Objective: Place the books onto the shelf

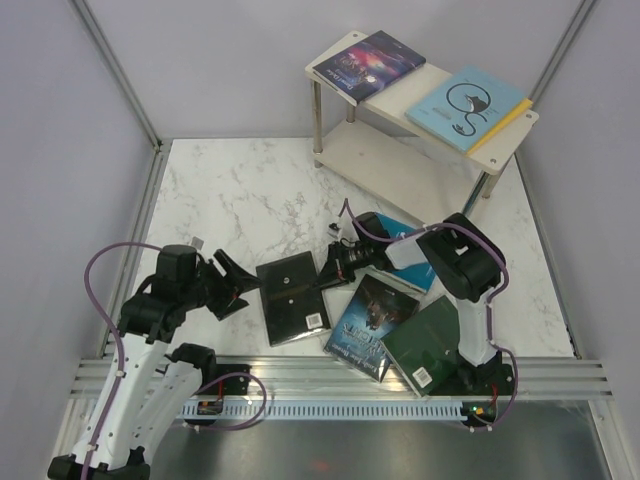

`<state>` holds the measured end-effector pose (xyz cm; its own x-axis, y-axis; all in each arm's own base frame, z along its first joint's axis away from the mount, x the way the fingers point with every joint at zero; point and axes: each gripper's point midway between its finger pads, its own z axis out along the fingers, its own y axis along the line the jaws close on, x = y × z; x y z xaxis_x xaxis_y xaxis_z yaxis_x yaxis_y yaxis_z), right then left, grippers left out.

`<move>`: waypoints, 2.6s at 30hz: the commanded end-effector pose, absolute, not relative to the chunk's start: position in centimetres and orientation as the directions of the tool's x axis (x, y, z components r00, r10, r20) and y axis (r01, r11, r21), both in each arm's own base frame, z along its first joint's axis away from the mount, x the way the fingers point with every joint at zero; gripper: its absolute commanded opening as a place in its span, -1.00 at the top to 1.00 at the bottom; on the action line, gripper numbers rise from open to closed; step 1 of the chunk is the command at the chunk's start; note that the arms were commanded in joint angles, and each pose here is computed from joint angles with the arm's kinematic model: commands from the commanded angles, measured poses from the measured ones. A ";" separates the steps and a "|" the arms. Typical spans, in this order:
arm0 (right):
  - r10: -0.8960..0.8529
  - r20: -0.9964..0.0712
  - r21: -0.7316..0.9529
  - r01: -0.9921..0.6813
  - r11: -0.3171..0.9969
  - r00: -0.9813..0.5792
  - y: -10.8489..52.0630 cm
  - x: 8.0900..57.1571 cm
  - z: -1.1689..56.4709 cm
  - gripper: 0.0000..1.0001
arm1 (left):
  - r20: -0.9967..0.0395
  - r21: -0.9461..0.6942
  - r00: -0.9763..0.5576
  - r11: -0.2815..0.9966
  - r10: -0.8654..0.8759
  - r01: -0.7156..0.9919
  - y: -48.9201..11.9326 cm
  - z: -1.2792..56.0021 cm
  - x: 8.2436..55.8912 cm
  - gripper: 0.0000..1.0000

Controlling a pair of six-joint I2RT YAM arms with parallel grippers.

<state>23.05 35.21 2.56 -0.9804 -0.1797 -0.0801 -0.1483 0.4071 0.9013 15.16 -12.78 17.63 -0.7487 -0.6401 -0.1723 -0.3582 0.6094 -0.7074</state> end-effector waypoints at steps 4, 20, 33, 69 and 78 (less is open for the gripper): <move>-0.080 -0.112 0.931 -0.133 0.340 -0.990 36.3 23.2 7.1 1.00 | -0.169 -0.677 -0.764 0.637 -0.622 -0.369 -12.5 16.1 14.8 -0.47; 0.297 -0.188 0.895 -0.039 0.443 -0.936 35.0 28.7 19.9 1.00 | -0.182 -0.769 -0.687 0.537 -0.704 -0.347 -13.0 23.3 17.0 -0.43; 0.540 -0.018 0.990 0.060 0.126 -0.841 34.9 31.1 34.8 1.00 | -0.168 -0.838 -0.604 0.436 -0.779 -0.328 -13.9 28.4 22.4 -0.52; 0.495 0.321 0.892 0.081 -0.445 -0.808 34.4 29.4 45.1 1.00 | -0.120 -0.958 -0.354 0.202 -0.928 -0.204 -13.0 40.1 30.7 0.49; 0.521 0.210 0.915 -0.022 -0.404 -0.827 33.6 28.9 47.2 0.36 | -0.156 -0.965 -0.400 0.226 -0.903 -0.134 -14.2 41.9 32.0 0.95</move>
<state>31.40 35.58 36.14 -0.7354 0.5820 0.3471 0.2445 -0.2498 0.9369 31.35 -14.07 38.43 -0.4136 -0.9037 -0.1105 -0.2509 0.2298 -0.9404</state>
